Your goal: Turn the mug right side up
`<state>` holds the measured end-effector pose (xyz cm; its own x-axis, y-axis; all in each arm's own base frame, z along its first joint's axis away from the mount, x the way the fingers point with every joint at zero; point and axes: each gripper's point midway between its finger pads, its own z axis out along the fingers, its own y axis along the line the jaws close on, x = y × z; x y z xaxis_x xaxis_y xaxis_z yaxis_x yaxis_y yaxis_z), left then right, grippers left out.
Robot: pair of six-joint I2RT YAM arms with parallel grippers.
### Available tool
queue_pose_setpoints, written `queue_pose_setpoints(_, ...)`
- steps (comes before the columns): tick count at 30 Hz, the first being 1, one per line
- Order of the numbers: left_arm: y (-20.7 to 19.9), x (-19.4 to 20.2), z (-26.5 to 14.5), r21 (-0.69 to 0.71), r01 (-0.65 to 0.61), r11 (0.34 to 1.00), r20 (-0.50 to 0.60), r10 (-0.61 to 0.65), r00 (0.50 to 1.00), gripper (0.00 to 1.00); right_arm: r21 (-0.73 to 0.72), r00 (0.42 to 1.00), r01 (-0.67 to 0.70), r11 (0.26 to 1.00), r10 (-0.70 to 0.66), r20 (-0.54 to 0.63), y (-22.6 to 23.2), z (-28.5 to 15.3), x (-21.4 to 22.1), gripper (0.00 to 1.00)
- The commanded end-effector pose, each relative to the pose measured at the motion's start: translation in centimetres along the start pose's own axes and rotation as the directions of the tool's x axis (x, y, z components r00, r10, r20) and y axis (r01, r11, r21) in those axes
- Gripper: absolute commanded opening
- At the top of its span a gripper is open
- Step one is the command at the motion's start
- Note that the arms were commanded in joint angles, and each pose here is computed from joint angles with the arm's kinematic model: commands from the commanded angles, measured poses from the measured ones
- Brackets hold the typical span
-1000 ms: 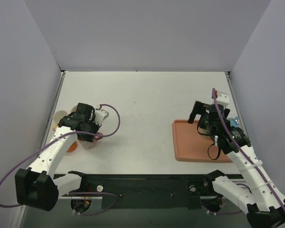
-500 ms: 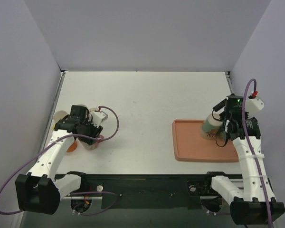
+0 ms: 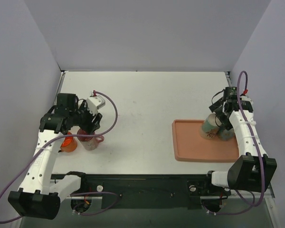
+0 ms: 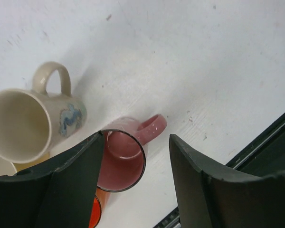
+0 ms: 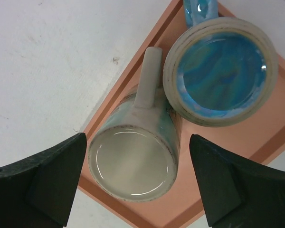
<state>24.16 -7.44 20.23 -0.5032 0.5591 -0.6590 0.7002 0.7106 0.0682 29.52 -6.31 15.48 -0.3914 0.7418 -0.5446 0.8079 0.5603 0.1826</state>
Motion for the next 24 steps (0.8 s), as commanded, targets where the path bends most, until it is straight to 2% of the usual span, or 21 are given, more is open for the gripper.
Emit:
queue_pose_setpoints(1, -0.9, -5.9, -2.9, 0.028, -0.015, 0.999, 0.236, 0.008, 0.972, 0.67, -0.022, 0.999, 0.015, 1.0, -0.016, -0.042, 0.7, -0.1, 0.3, 0.84)
queue_pose_setpoints(4, -1.4, -7.1, -3.3, 0.051, -0.023, 0.998, 0.289, 0.007, 0.957, 0.67, -0.033, 0.997, 0.013, 0.999, -0.015, -0.079, 1.0, 0.3, 1.2, 0.79)
queue_pose_setpoints(5, -1.5, -7.3, -3.2, 0.062, -0.017, 0.998, 0.298, -0.002, 0.955, 0.67, -0.042, 0.996, 0.014, 0.999, -0.017, -0.092, 1.1, 0.4, 1.7, 0.74)
queue_pose_setpoints(11, -1.3, -8.0, -3.1, 0.062, -0.008, 0.998, 0.323, -0.013, 0.946, 0.68, -0.116, 0.988, 0.027, 0.993, -0.044, -0.146, 2.1, -0.4, 4.9, 0.6)
queue_pose_setpoints(15, -1.1, -8.5, -2.9, 0.064, -0.014, 0.998, 0.334, -0.008, 0.943, 0.67, -0.164, 0.981, 0.046, 0.985, -0.075, -0.177, 3.1, -1.4, 7.2, 0.58)
queue_pose_setpoints(18, -1.0, -8.8, -2.7, 0.073, -0.011, 0.997, 0.341, -0.015, 0.94, 0.67, -0.209, 0.972, 0.069, 0.975, -0.113, -0.204, 4.2, -2.3, 9.4, 0.59)
queue_pose_setpoints(21, -1.3, -9.1, -2.6, 0.086, -0.017, 0.996, 0.348, -0.015, 0.937, 0.67, -0.218, 0.969, 0.083, 0.972, -0.129, -0.209, 4.1, -2.6, 9.6, 0.68)
queue_pose_setpoints(24, -1.5, -8.9, -2.3, 0.098, -0.016, 0.995, 0.345, -0.019, 0.939, 0.67, -0.193, 0.975, 0.111, 0.975, -0.144, -0.167, 3.4, -3.1, 7.8, 0.78)
